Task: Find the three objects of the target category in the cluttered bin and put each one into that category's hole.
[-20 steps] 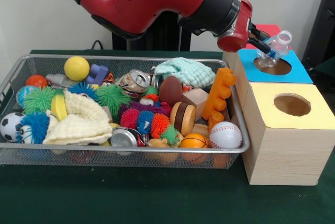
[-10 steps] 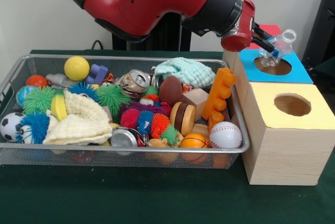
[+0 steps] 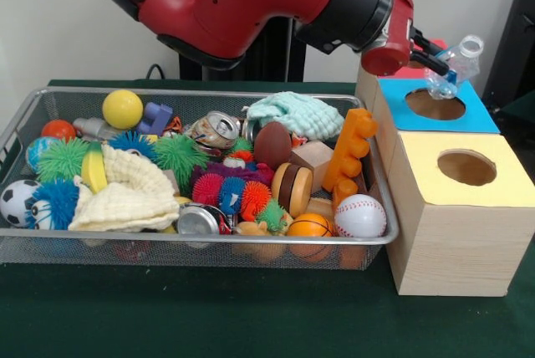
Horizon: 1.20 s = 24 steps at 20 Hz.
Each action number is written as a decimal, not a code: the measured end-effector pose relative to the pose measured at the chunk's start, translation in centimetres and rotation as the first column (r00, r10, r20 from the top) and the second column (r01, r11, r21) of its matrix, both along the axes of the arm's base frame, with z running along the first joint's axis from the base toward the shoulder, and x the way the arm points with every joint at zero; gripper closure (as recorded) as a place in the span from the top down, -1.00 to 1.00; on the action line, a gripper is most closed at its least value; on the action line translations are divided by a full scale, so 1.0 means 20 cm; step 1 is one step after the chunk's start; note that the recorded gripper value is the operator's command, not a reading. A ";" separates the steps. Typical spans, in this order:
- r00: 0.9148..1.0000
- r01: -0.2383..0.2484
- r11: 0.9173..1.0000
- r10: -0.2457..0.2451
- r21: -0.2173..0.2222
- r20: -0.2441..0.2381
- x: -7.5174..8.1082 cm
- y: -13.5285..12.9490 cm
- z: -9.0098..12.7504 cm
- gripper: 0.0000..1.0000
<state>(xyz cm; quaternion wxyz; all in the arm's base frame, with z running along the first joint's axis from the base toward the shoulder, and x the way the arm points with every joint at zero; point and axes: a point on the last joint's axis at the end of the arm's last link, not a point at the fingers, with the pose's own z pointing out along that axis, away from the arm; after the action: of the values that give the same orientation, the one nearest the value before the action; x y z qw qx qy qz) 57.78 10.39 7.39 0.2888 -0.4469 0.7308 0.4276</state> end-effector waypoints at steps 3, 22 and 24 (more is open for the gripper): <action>1.000 0.003 1.000 -0.003 0.020 0.015 0.01 0.01 0.02 -1.00; 0.993 0.038 0.998 -0.044 0.058 0.107 0.07 -0.02 0.00 -1.00; 0.992 0.048 0.998 -0.053 0.051 0.115 0.10 -0.03 -0.02 -1.00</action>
<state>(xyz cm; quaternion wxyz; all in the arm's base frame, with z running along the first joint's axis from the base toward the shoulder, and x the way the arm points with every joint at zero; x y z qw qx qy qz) 59.70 9.69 7.04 0.3525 -0.4453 0.7131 0.4110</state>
